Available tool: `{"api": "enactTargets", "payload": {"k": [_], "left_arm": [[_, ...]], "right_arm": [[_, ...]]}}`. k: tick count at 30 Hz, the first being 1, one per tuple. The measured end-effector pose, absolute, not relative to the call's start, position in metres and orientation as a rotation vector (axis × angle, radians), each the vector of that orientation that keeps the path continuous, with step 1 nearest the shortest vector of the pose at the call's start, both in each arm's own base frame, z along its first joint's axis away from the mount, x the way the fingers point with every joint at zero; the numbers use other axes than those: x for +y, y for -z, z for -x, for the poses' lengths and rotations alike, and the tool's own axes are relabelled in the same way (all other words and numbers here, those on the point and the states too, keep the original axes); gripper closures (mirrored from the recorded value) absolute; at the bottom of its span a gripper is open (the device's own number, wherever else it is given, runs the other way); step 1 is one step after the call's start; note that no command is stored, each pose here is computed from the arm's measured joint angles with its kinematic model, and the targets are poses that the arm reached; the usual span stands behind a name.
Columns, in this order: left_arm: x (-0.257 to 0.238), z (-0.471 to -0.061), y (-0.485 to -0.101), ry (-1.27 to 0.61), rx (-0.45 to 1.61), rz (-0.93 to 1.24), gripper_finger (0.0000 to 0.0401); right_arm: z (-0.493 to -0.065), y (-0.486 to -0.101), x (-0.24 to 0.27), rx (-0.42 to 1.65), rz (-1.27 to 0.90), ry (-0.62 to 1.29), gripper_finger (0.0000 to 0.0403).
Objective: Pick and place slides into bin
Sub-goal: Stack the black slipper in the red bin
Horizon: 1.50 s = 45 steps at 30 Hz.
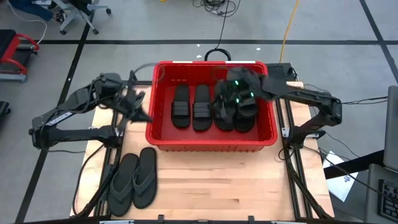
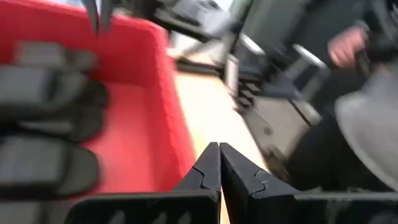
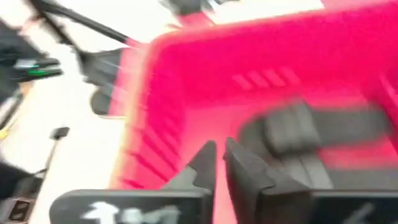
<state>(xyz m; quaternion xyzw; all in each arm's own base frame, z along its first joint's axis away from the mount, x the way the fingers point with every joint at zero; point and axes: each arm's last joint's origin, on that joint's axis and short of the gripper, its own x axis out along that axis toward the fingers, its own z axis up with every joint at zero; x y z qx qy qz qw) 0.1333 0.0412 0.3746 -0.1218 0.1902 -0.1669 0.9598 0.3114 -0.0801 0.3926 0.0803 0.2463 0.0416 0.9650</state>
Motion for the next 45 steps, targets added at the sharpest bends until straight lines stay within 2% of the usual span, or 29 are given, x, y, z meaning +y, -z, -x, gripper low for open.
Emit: {"api": "enactTargets", "payload": {"k": [5,11,15,19,25,29,32,35,40,45], "left_arm": [[0.017,-0.109,-0.371,0.405,0.459,0.179,0.0400],[0.001,-0.095,-0.366,0.400,0.579,0.359,0.0401],[-0.006,-0.099,-0.353,0.361,0.628,0.334,0.0401],[-0.010,-0.120,-0.328,0.325,0.599,0.408,0.0401],[-0.031,-0.145,-0.290,0.425,0.495,0.600,0.0401],[-0.044,-0.146,-0.276,0.331,0.476,0.663,0.0401],[-0.054,-0.145,-0.279,0.286,0.445,0.672,0.0401],[-0.065,-0.142,-0.285,0.318,0.448,0.666,0.0401],[-0.070,-0.137,-0.297,0.252,0.397,0.557,0.0401],[-0.077,-0.133,-0.301,0.327,0.411,0.519,0.0401]], "right_arm": [[-0.308,-0.419,-0.022,0.345,-0.011,-0.231,0.0393],[-0.288,-0.423,0.015,0.420,0.027,-0.173,0.0402],[-0.268,-0.428,0.028,0.426,0.072,-0.215,0.0402],[-0.245,-0.423,0.033,0.400,0.080,-0.305,0.0403],[-0.204,-0.403,0.031,0.371,-0.012,-0.388,0.0403],[-0.176,-0.389,0.031,0.362,-0.103,-0.453,0.0403],[-0.161,-0.381,0.033,0.356,-0.117,-0.430,0.0403],[-0.154,-0.373,0.034,0.352,-0.075,-0.378,0.0403],[-0.159,-0.375,0.035,0.313,-0.039,-0.380,0.0403],[-0.171,-0.380,0.037,0.238,-0.065,-0.379,0.0403]]}}
